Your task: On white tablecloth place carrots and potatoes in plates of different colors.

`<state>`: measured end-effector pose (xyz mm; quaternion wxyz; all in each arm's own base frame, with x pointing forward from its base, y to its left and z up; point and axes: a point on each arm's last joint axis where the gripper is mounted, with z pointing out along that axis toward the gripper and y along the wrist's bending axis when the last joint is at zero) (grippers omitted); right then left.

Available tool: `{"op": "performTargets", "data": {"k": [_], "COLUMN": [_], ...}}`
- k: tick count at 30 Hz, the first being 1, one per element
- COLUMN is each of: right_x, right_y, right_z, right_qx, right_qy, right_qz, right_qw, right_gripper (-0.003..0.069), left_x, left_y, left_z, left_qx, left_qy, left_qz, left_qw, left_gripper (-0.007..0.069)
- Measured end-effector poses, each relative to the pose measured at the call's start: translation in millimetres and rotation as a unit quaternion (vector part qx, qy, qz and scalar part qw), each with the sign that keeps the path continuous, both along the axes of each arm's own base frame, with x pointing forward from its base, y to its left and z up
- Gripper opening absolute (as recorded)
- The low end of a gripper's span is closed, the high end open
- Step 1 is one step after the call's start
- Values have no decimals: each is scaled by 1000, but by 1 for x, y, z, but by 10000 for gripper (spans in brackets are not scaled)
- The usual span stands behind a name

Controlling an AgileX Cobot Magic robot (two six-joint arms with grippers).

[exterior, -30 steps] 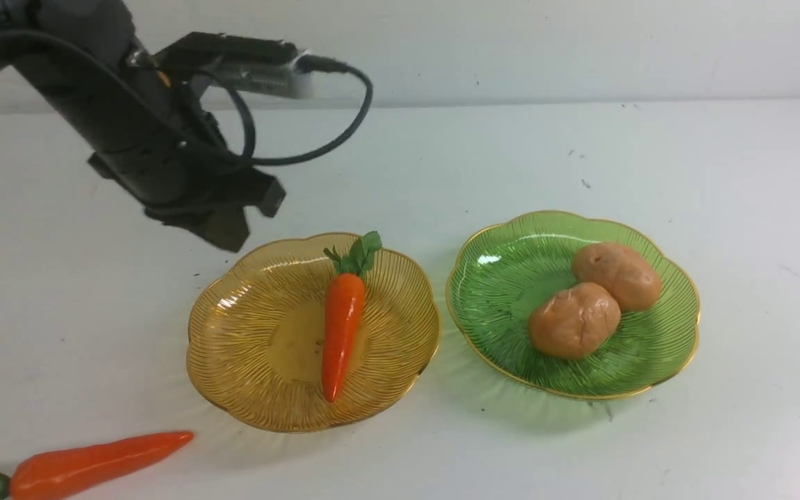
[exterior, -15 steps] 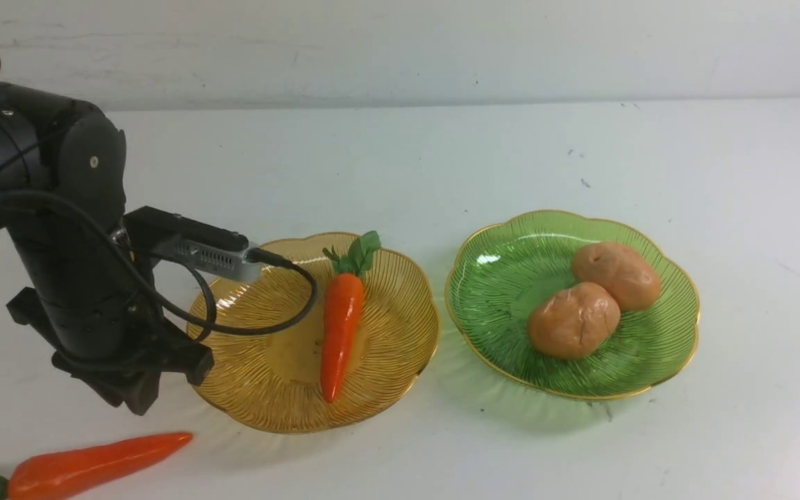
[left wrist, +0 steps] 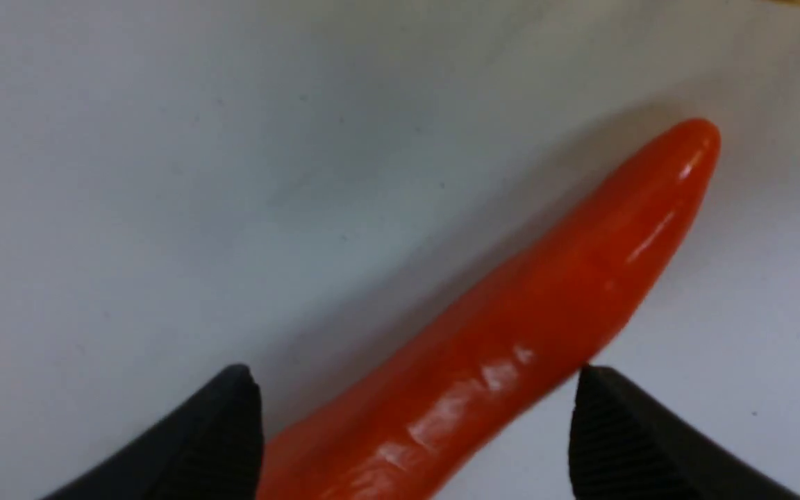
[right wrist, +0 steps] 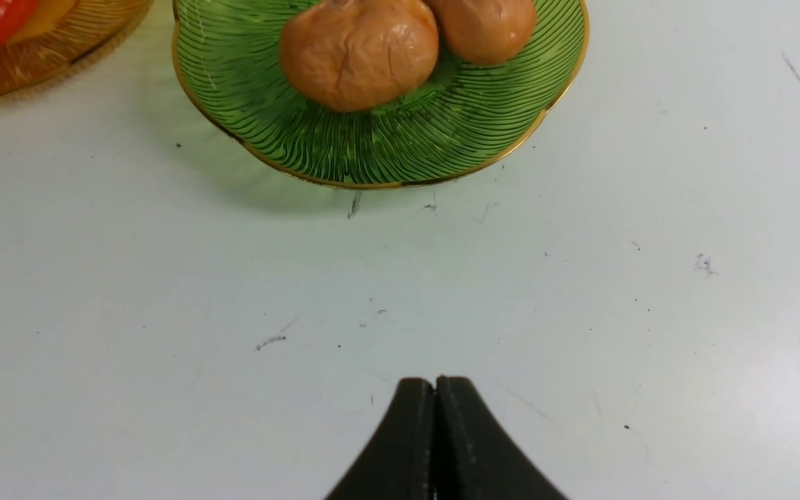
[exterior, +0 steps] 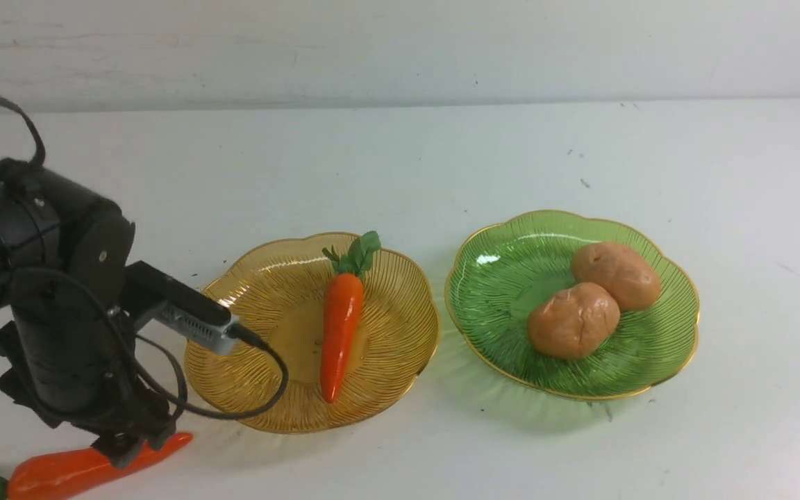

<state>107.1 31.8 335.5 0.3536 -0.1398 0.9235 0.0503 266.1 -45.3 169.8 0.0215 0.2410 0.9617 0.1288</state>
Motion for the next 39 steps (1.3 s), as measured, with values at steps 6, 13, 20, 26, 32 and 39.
{"op": "performTargets", "data": {"k": [6,13,20,26,32,39], "right_x": [0,0,1,2,5,5], "right_y": [0,0,0,1,2,3], "right_z": [0,0,0,2,6,6], "right_qx": [1,1,1,5,17,24], "right_qy": [-3,-4,-4,-16,-42,-41], "right_qz": [0,0,0,0,0,1], "right_qw": [1000,1000,1000,1000,999,999], "right_gripper": [-15,-15,-15,-15,-15,-15], "left_x": [-3,-2,-3,10,23,65], "left_y": [1,4,6,-6,-26,-49], "left_z": [-23,-28,9,96,124,109], "left_qx": [21,49,59,-32,-150,-245], "left_qy": [69,87,82,-41,-89,-144], "left_qz": [38,55,83,103,123,137], "left_qw": [997,993,991,993,977,949], "left_gripper": [541,274,185,185,185,227]}}
